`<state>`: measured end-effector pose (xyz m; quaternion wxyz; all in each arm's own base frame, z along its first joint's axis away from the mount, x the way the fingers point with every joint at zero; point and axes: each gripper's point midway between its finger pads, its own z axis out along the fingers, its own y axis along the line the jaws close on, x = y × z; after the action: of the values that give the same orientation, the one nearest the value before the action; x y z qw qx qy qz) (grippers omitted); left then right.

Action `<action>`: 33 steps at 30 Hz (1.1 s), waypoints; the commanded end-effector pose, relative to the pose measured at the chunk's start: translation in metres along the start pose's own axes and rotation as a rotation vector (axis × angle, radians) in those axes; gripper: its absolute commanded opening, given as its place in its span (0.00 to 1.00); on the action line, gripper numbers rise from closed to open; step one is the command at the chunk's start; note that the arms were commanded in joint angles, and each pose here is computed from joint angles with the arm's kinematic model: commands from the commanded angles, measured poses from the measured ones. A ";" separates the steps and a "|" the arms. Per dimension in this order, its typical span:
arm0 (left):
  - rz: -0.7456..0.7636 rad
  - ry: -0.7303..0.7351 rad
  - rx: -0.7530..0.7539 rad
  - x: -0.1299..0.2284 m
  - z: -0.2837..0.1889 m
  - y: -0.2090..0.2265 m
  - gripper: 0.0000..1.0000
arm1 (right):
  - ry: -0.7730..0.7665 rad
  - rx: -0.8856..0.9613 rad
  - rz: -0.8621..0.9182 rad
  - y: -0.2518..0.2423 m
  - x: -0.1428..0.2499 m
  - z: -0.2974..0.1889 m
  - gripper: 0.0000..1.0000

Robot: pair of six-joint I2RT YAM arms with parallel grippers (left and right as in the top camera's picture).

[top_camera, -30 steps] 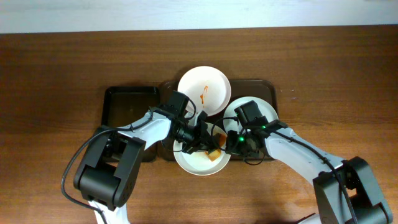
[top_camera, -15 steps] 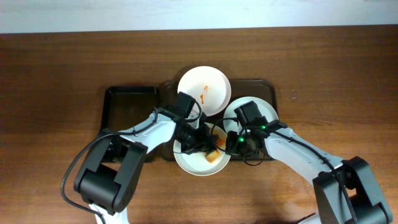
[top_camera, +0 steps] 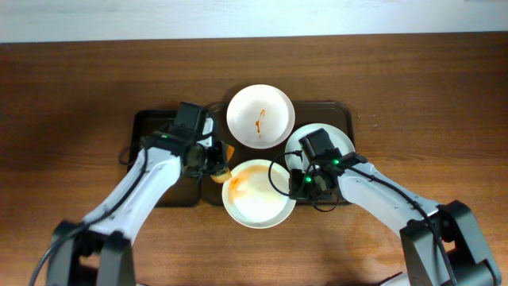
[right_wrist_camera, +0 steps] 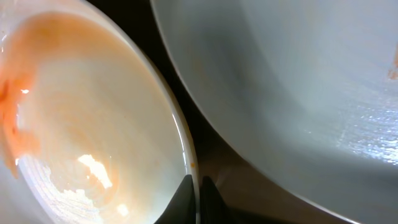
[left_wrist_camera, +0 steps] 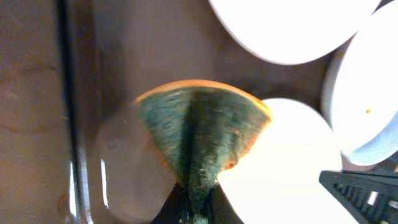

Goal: Clean dirty plates on tray and stack at the side
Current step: 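Scrub the lower-left white plate with the sponge in left gripper, then carry the cleaned plate with right gripper to the table's right side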

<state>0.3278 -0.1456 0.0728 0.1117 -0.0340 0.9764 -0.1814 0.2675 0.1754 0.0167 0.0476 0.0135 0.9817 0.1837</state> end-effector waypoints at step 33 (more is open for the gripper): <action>-0.019 -0.156 -0.199 -0.047 -0.039 0.110 0.00 | -0.861 0.946 -0.611 0.099 -0.082 -0.195 0.04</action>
<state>0.3614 -0.0273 0.0796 0.1821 -0.0727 0.9769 -0.0855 0.3298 0.1950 0.2247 0.4505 -0.1913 0.8177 -0.3031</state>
